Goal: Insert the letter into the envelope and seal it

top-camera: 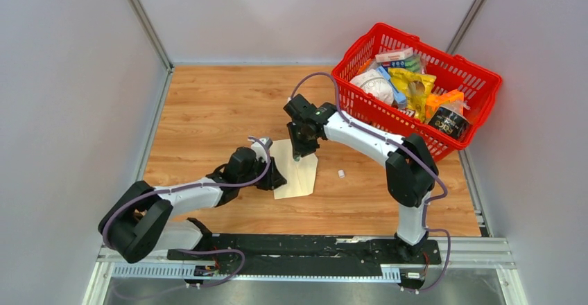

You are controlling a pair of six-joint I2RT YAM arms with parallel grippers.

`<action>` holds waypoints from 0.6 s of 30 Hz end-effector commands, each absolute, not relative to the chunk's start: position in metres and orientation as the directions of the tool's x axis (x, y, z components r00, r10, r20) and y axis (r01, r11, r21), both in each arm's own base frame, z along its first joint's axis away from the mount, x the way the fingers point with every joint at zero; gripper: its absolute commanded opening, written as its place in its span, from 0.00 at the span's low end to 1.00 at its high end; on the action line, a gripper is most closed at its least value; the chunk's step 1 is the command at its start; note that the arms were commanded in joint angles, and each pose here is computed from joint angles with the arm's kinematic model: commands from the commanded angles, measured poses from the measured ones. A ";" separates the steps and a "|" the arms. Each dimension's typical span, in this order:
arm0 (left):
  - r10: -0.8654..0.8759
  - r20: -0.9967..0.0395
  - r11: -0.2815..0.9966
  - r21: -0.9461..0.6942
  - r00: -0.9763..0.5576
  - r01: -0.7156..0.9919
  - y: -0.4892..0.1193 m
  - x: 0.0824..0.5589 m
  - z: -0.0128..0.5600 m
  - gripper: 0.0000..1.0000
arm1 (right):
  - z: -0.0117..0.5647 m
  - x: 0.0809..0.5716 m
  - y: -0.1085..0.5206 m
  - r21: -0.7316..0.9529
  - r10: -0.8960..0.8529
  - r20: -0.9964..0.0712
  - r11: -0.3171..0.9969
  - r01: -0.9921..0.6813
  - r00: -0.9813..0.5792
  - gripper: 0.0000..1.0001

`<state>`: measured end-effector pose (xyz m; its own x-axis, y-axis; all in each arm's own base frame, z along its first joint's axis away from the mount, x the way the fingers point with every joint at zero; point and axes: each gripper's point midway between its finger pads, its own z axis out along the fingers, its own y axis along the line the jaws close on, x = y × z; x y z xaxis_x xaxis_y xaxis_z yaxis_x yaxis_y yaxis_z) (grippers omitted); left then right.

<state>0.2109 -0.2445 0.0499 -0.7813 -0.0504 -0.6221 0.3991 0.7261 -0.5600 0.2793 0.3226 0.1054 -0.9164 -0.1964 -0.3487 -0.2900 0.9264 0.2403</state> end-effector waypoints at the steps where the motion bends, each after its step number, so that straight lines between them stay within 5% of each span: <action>1: -0.121 -0.568 0.708 -0.624 -0.814 0.331 -0.251 0.211 0.046 0.29 | 0.108 0.283 0.345 0.261 -0.204 -0.377 0.912 -0.315 -0.903 0.00; 7: -0.140 -0.485 0.796 -0.574 -0.863 0.194 -0.233 0.206 0.019 0.11 | 0.095 0.282 0.349 0.256 -0.208 -0.361 0.915 -0.311 -0.909 0.00; 18: 0.041 -0.450 0.944 -0.276 -0.892 0.182 -0.192 0.213 0.019 0.13 | 0.091 0.286 0.353 0.251 -0.209 -0.358 0.917 -0.309 -0.910 0.00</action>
<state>0.2169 -0.2163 0.0256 -0.8720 -0.0610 -0.4858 0.1782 0.8846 -0.4309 0.2725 0.3368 0.0792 -0.9229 -0.2284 -0.3101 -0.3039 0.9265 0.2219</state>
